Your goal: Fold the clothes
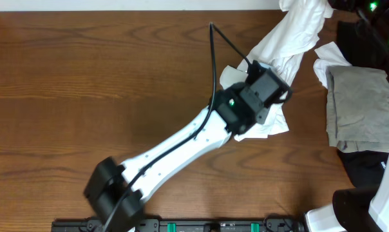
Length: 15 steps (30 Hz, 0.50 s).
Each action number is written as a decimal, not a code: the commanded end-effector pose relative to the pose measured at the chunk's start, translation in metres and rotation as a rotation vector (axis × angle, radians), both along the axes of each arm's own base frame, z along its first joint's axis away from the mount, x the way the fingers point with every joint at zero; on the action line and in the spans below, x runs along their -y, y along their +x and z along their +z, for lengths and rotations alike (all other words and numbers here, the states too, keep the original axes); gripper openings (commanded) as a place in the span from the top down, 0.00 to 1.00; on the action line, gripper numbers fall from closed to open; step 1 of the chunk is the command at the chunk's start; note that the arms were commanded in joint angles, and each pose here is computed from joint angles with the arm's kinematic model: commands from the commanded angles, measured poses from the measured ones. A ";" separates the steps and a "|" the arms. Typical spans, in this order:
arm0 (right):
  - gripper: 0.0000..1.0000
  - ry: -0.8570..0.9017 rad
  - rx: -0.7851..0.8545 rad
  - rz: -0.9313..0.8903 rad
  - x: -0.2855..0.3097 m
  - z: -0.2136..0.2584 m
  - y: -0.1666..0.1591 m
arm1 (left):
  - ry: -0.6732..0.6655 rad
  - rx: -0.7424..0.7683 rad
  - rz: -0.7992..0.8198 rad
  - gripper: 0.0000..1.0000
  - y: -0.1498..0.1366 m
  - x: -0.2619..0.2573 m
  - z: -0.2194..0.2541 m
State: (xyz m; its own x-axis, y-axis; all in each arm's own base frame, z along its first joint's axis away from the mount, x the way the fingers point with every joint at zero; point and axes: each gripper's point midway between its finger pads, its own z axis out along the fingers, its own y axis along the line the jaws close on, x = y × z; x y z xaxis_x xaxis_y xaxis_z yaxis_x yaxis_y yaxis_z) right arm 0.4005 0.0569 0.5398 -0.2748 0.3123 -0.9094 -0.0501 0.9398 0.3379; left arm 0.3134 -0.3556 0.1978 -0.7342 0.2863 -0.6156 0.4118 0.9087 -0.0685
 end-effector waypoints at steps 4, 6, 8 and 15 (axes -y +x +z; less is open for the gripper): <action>0.99 -0.013 0.009 -0.022 0.008 0.004 -0.003 | -0.163 0.121 0.010 0.44 -0.032 -0.042 0.075; 0.99 -0.011 0.008 -0.014 0.007 0.004 -0.003 | -0.238 0.163 0.015 0.44 -0.040 -0.055 0.085; 0.99 -0.010 0.008 -0.010 0.006 0.004 -0.003 | -0.324 0.214 0.041 0.37 -0.039 -0.064 0.088; 0.99 -0.003 0.008 0.014 0.002 0.004 -0.003 | -0.491 0.253 0.020 0.02 -0.013 -0.057 0.035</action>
State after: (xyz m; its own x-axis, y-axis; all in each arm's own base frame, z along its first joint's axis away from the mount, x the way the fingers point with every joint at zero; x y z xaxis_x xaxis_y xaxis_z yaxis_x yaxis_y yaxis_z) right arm 0.4001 0.0553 0.5365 -0.2880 0.3122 -0.9053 -0.0481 0.9395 0.3393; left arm 0.2995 -0.2905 0.2954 -0.4551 -0.1753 -0.8730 0.4462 0.8035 -0.3940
